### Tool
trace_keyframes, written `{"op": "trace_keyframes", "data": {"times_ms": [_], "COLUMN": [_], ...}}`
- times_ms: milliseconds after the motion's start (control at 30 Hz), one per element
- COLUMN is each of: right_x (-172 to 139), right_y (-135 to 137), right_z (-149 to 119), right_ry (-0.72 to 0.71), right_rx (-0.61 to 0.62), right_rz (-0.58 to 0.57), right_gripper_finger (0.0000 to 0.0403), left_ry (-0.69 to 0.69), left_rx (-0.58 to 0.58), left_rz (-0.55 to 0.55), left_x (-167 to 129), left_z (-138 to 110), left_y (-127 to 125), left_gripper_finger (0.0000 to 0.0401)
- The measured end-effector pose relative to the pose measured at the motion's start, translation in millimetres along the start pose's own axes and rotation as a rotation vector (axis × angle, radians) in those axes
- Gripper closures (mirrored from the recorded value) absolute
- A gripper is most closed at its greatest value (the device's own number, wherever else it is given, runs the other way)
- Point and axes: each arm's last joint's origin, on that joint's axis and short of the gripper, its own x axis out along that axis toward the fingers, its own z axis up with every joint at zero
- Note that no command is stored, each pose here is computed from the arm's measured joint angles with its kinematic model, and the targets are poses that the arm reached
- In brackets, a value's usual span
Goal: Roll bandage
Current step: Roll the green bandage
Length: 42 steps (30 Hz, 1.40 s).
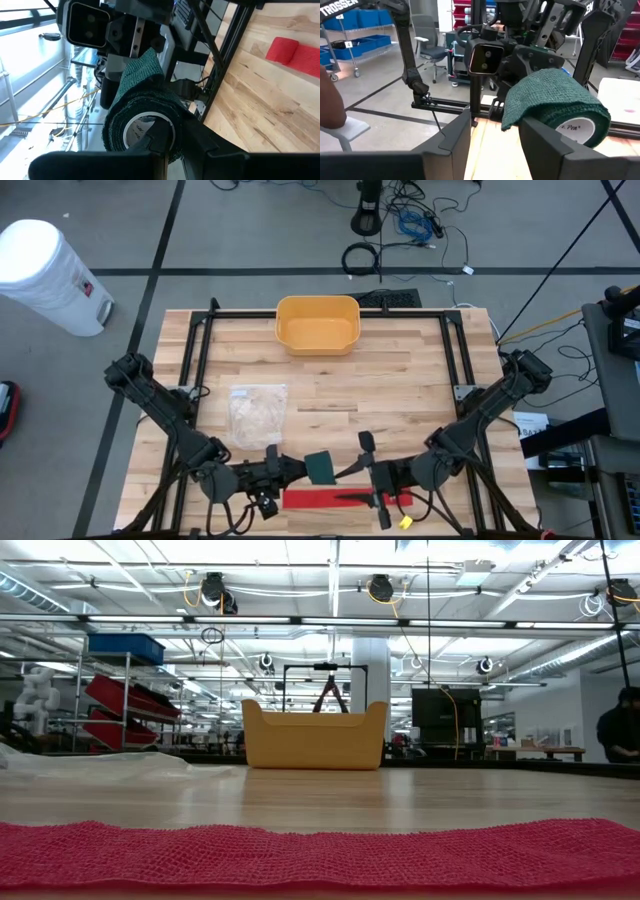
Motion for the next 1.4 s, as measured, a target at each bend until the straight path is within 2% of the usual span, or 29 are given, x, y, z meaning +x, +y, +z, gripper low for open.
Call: {"op": "trace_keyframes", "data": {"times_ms": [233,533,1133,1400], "right_x": [4.9,6.3,5.3,6.0], "right_y": [-5.4,-6.8,-5.7,-5.8], "right_z": [-1.9,-2.5,-8.5,-7.4], "right_ry": [0.009,0.010,0.068,0.061], "right_rx": [0.015,0.009,0.017,0.026], "right_rz": [0.016,0.011,0.010,0.053], "right_gripper_finger": [0.0297,0.0396,0.0402,0.0403], "left_ry": [-0.004,-0.003,-0.014,-0.091], "left_rx": [0.000,0.000,-0.006,-0.023], "left_rz": [-0.001,-0.001,0.004,-0.005], "left_x": [-0.2,-0.2,-2.1,-1.7], "left_z": [0.3,0.3,2.6,4.9], "left_y": [-0.1,-0.1,0.0,1.4], "left_gripper_finger": [0.0363,0.0363,0.0363,0.0363]}}
